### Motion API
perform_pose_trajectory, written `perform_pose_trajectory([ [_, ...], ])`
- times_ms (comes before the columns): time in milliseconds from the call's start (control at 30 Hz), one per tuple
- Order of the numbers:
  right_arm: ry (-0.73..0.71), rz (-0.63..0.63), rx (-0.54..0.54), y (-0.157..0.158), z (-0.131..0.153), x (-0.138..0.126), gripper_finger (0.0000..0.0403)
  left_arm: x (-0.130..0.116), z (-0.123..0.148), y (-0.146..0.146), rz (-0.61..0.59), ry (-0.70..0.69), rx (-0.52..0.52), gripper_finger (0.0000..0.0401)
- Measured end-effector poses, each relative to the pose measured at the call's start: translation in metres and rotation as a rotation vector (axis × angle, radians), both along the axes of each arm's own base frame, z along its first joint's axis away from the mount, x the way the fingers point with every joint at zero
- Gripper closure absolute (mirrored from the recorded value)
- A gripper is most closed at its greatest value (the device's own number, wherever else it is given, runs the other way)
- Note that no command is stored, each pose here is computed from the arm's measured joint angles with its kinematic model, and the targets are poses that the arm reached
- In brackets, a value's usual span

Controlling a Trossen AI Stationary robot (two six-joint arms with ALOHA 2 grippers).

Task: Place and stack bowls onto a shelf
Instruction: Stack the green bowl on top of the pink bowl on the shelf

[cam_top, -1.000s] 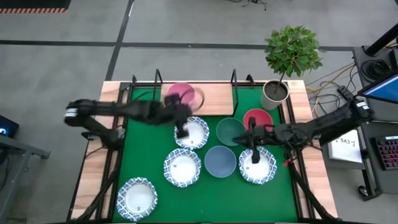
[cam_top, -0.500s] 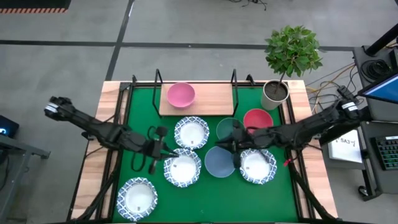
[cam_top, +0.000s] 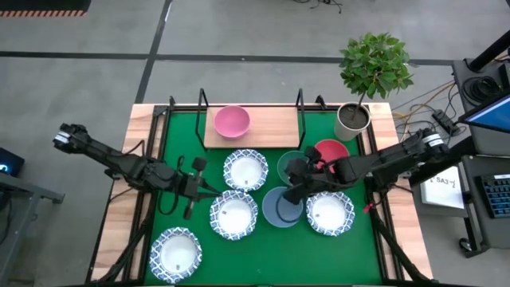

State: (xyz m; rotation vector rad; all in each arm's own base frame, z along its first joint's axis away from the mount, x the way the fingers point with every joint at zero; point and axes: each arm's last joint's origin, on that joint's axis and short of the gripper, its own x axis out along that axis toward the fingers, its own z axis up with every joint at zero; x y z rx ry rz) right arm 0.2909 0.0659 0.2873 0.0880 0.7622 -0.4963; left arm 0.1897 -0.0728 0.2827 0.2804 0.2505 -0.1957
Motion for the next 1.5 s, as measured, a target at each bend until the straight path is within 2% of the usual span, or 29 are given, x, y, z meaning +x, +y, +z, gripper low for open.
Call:
perform_pose_trajectory([
  [400, 0.034, -0.006, -0.03, 0.004, -0.016, 0.014, 0.0374, -0.002, 0.007, 0.001, -0.006, 0.068, 0.049, 0.0401],
  [567, -0.003, -0.005, -0.018, 0.004, -0.014, 0.017, 0.0374, -0.004, 0.013, 0.001, -0.001, 0.095, 0.038, 0.0401],
  [933, -0.151, -0.006, 0.024, 0.008, -0.006, 0.029, 0.0374, -0.012, 0.009, 0.005, -0.009, 0.206, 0.11, 0.0401],
  [1100, -0.162, -0.007, 0.002, 0.0, -0.004, 0.032, 0.0374, -0.015, 0.005, 0.007, 0.035, 0.249, 0.148, 0.0401],
  [1267, -0.166, 0.009, 0.039, -0.01, -0.003, 0.036, 0.0373, -0.017, 0.001, 0.009, 0.049, 0.262, 0.153, 0.0401],
  [1400, -0.138, 0.064, 0.054, -0.016, -0.004, 0.038, 0.0354, -0.023, -0.001, 0.012, 0.056, 0.253, 0.152, 0.0401],
  [1500, -0.121, 0.089, 0.021, -0.017, -0.004, 0.038, 0.0318, -0.029, -0.001, 0.015, 0.075, 0.228, 0.147, 0.0401],
])
